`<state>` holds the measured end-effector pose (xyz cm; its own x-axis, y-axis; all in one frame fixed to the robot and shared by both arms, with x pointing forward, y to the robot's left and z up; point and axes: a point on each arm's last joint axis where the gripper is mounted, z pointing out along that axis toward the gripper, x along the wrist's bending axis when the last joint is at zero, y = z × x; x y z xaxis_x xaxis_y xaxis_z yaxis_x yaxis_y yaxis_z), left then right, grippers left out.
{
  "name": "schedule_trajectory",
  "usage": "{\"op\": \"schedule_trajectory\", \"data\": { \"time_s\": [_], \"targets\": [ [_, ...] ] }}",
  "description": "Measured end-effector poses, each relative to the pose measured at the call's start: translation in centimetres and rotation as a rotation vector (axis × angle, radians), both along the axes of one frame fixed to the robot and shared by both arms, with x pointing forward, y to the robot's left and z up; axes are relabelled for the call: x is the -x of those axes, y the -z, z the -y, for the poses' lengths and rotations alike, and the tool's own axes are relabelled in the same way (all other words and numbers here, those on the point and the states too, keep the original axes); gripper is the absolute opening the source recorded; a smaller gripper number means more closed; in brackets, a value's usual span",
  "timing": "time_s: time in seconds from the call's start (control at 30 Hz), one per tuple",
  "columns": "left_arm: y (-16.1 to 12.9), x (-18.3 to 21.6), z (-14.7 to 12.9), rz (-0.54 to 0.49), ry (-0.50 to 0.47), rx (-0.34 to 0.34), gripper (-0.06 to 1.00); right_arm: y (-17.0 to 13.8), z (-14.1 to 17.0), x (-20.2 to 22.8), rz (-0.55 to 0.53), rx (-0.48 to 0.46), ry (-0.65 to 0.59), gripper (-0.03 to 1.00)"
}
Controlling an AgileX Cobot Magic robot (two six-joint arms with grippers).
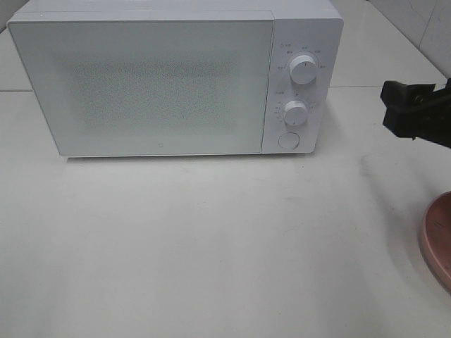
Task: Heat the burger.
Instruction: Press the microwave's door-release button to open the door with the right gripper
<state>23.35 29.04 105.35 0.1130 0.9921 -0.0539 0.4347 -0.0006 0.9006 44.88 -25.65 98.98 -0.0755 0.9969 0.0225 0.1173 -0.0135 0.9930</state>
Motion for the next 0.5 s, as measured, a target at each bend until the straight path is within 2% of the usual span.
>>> {"op": "schedule_trajectory", "data": {
  "time_s": [0.2, 0.5],
  "targets": [
    [0.0, 0.0, 0.0, 0.0, 0.0, 0.0, 0.99, 1.3, -1.4, 0.0, -0.012, 0.023, 0.068, 0.76],
    [0.0, 0.0, 0.0, 0.0, 0.0, 0.0, 0.99, 2.9, -4.6, 0.5, -0.01, 0.045, 0.016, 0.76]
  ]
}}
